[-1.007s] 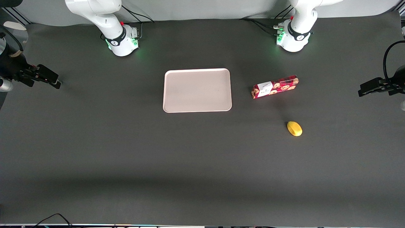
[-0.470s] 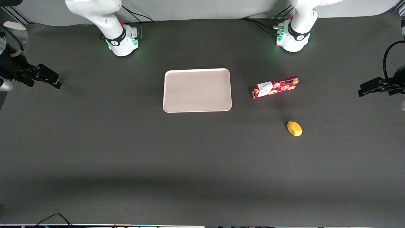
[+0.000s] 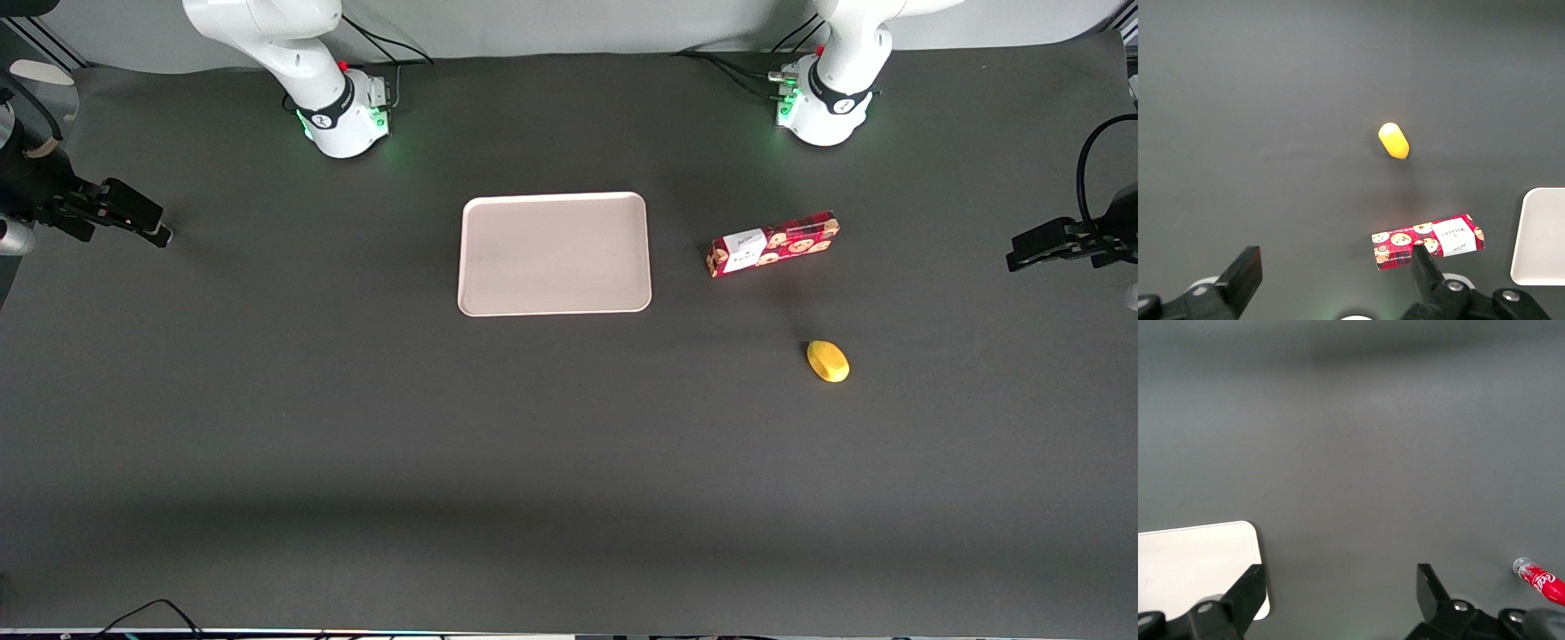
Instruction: Place coke bottle on tray
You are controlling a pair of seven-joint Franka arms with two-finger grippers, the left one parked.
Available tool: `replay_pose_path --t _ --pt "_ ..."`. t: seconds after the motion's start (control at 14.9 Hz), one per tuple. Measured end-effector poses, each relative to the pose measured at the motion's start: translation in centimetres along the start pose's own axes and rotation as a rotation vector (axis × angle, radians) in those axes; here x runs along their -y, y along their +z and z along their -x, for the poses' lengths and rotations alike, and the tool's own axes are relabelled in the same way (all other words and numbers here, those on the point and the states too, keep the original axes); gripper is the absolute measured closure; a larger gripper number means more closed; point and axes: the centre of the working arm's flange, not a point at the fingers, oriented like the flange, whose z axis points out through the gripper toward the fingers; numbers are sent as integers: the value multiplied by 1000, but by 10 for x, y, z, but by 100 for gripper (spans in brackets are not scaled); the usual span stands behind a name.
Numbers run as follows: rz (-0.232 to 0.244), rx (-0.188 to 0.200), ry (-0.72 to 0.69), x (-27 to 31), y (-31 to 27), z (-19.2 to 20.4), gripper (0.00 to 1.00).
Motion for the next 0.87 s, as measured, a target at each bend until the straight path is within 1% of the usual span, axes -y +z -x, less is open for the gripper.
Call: replay_pose_path --t 0.07,0.27,0.47,0.67,0.74,0.87 --pt "0 0 1 0 0 0 0" --pt "-4 -31 4 -2 -18 1 0" --pt "1 -20 -6 2 -26 6 0" --pt "1 -21 -11 5 -28 8 0" --pt "2 -15 -10 4 -29 10 0" --pt "11 11 -8 2 -32 17 0"
